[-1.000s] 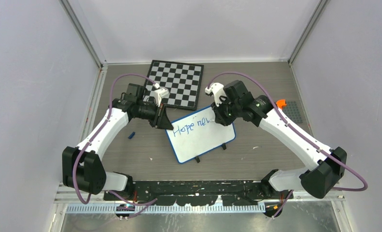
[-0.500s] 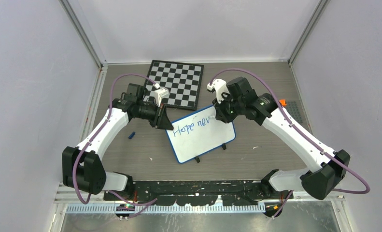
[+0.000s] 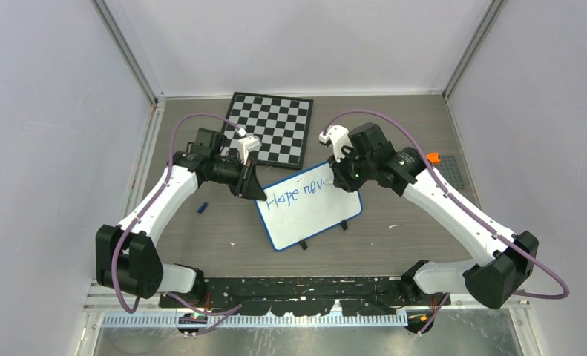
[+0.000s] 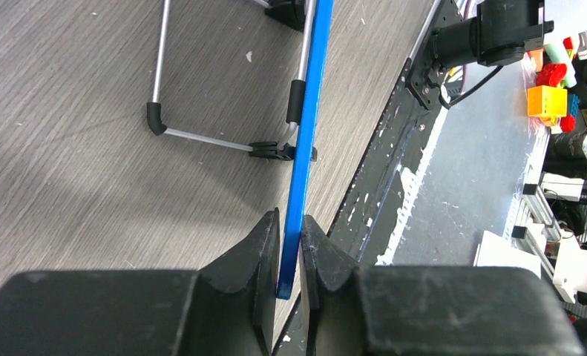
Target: Write a sentence on the whiteboard
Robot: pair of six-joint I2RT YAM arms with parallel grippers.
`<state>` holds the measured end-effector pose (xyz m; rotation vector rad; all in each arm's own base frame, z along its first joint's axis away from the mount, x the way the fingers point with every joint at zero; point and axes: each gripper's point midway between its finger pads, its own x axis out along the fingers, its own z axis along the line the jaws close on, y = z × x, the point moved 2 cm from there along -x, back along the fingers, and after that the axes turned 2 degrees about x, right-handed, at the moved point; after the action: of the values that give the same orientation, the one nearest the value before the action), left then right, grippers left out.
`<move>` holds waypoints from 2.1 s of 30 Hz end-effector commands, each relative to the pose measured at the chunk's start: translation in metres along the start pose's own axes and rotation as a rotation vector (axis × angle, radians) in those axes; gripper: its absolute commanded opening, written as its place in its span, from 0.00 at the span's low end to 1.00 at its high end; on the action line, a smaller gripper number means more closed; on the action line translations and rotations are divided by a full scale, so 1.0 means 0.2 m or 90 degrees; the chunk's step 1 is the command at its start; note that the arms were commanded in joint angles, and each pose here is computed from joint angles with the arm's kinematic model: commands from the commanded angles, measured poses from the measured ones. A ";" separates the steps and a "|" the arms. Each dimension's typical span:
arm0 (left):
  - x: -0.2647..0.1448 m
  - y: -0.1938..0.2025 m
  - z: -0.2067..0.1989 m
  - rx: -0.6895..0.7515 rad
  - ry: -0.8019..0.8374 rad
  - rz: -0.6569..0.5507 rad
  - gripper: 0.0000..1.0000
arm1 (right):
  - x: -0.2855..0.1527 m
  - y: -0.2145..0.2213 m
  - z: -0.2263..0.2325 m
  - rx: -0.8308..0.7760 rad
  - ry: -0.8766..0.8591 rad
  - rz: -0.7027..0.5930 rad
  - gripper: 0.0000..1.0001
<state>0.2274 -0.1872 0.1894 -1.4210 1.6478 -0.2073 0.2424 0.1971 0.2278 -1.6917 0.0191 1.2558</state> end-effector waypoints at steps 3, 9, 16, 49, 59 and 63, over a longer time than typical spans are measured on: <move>-0.02 -0.03 -0.03 0.022 0.005 -0.001 0.17 | 0.02 -0.07 -0.07 -0.009 0.039 -0.032 0.00; -0.01 -0.03 -0.03 0.020 0.007 0.000 0.17 | 0.00 -0.07 -0.13 -0.009 0.078 -0.026 0.00; -0.01 -0.02 -0.02 0.017 0.009 0.002 0.17 | -0.05 -0.12 -0.15 -0.010 0.080 -0.051 0.00; 0.00 -0.02 -0.01 0.017 0.006 0.007 0.17 | 0.07 0.01 -0.06 0.000 0.034 -0.010 0.00; 0.00 -0.03 -0.03 0.020 0.008 0.005 0.17 | -0.04 -0.07 -0.13 -0.012 0.079 -0.035 0.00; 0.00 -0.03 -0.04 0.022 0.008 0.005 0.17 | -0.08 -0.10 -0.11 -0.015 0.065 -0.044 0.00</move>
<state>0.2248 -0.1877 0.1820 -1.3983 1.6701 -0.1818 0.2486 0.1834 0.2132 -1.7390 0.1019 1.2451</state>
